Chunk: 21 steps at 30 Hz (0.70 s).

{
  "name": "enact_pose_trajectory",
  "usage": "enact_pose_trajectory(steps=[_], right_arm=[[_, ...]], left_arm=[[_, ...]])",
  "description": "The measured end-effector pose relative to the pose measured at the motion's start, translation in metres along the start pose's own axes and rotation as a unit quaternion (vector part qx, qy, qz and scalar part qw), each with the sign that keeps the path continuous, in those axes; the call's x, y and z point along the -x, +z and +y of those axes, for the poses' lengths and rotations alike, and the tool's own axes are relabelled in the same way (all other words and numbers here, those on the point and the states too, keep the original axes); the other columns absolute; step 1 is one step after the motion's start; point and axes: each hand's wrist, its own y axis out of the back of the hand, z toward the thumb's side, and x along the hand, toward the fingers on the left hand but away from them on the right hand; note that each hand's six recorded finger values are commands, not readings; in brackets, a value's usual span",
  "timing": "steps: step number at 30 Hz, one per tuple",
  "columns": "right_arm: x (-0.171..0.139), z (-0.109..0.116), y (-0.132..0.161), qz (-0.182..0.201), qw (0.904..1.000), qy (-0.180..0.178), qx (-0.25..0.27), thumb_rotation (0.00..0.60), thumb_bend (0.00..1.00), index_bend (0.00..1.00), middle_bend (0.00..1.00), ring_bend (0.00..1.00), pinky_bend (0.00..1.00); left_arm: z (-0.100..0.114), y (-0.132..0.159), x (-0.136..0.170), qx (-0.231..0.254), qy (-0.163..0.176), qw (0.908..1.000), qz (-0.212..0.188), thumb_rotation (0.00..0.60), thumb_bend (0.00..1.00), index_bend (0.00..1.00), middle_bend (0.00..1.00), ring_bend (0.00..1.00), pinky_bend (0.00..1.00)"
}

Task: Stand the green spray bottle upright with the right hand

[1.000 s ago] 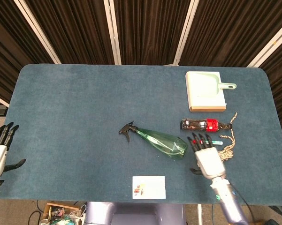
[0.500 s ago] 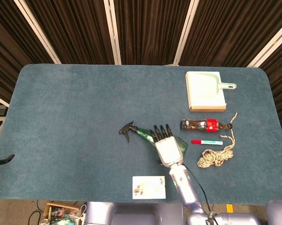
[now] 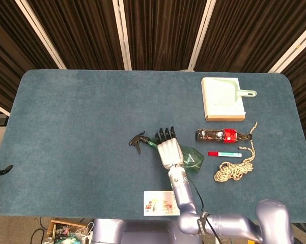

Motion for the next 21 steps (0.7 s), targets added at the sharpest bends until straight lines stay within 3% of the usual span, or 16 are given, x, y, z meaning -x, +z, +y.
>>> enact_pose_trajectory(steps=[6, 9, 15, 19, 21], right_arm=[[0.017, -0.007, 0.013, -0.015, 0.9989, 0.027, -0.034, 0.600, 0.14, 0.05, 0.00, 0.00, 0.00], [0.020, -0.008, 0.019, -0.016, 0.9984, 0.034, -0.043, 0.600, 0.19, 0.18, 0.00, 0.00, 0.00], [0.023, -0.008, 0.029, -0.014, 0.9977, 0.035, -0.057, 0.600, 0.29, 0.58, 0.00, 0.00, 0.00], [0.023, -0.003, 0.034, -0.012, 0.9982, 0.019, -0.056, 0.600, 0.37, 0.79, 0.05, 0.00, 0.12], [0.023, 0.001, 0.036, -0.013, 0.9982, 0.006, -0.058, 0.600, 0.41, 0.85, 0.09, 0.00, 0.17]], left_arm=[[0.001, -0.002, -0.001, 0.007, -0.001, 1.0000, -0.001, 0.600, 0.00, 0.00, 0.00, 0.00, 0.00], [0.001, -0.002, -0.002, 0.007, -0.001, 1.0000, -0.002, 0.600, 0.00, 0.00, 0.00, 0.00, 0.00], [0.001, -0.001, -0.002, 0.010, 0.002, 0.9999, -0.008, 0.600, 0.00, 0.00, 0.00, 0.00, 0.00], [0.001, -0.001, -0.003, 0.011, 0.000, 0.9999, -0.009, 0.600, 0.00, 0.00, 0.00, 0.00, 0.00], [0.001, 0.000, -0.002, 0.012, -0.001, 0.9999, -0.011, 0.600, 0.00, 0.00, 0.00, 0.00, 0.00]])
